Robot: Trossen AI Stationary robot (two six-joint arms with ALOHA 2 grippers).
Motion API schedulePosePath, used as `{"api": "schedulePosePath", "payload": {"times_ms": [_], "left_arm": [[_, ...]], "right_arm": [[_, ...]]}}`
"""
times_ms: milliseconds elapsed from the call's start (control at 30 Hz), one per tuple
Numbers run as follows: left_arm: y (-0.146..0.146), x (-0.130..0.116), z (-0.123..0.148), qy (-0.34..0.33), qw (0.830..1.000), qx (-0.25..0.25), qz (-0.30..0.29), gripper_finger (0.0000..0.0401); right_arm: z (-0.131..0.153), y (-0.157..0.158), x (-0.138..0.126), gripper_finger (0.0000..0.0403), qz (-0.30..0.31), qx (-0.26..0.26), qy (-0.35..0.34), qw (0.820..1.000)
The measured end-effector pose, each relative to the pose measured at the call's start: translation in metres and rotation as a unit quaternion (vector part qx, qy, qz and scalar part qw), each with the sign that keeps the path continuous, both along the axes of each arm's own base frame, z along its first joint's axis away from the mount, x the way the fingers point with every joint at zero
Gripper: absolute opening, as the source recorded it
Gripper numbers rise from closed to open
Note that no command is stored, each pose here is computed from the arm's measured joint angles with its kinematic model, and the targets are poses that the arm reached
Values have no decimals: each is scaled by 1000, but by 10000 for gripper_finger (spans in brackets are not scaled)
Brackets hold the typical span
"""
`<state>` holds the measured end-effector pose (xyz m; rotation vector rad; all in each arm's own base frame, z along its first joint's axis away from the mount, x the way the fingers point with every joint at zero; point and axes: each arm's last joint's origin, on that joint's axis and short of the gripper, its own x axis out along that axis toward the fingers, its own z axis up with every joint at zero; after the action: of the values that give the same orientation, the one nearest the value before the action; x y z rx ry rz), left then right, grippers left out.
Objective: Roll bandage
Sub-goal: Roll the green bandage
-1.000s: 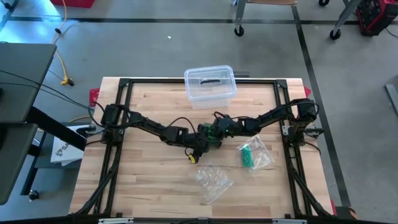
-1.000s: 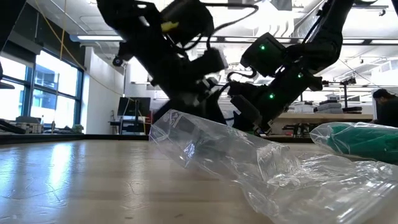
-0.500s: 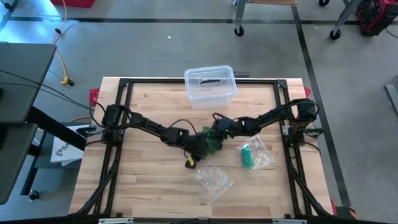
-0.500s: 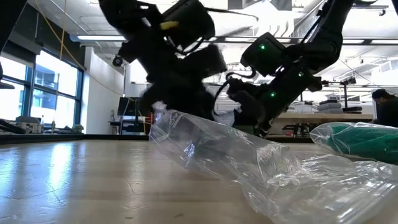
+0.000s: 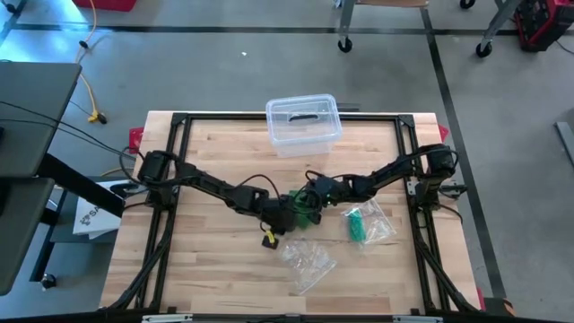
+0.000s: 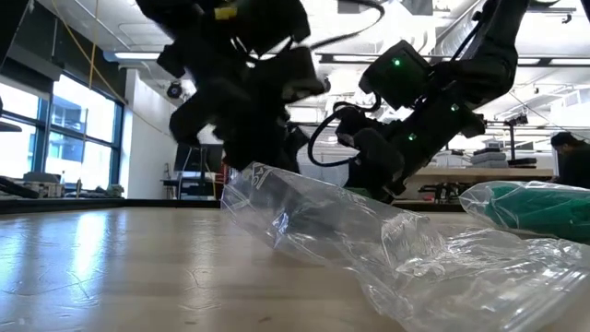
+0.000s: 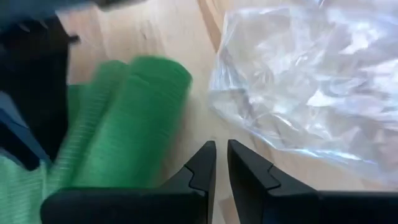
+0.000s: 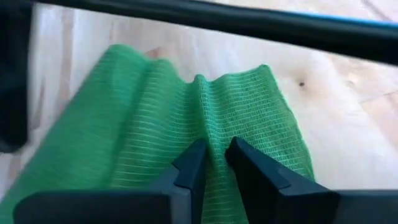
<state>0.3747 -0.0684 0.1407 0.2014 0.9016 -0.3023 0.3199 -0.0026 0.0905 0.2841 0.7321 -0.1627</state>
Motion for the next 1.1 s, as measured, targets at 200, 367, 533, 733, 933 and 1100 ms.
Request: {"api": "schedulePosePath", "payload": {"times_ms": [200, 367, 533, 733, 933, 1100], "left_arm": [[1, -6, 25, -21, 1000, 1, 22, 44], [3, -10, 43, -44, 998, 14, 38, 57], [7, -12, 43, -33, 998, 20, 44, 68], [10, -19, 35, 16, 999, 40, 31, 106], [12, -24, 25, 17, 997, 67, 18, 155], [14, -27, 14, -24, 993, 113, 11, 175]], "right_arm": [[6, -15, -2, 105, -42, -20, 0, 999], [12, -33, -6, 140, -98, -29, 6, 995], [8, -42, -11, 149, -118, -23, 30, 992], [21, -37, -12, 149, -91, -44, 20, 995], [41, -12, -9, 149, 12, -52, -20, 998], [38, 11, -8, 149, 51, -28, -19, 998]]}}
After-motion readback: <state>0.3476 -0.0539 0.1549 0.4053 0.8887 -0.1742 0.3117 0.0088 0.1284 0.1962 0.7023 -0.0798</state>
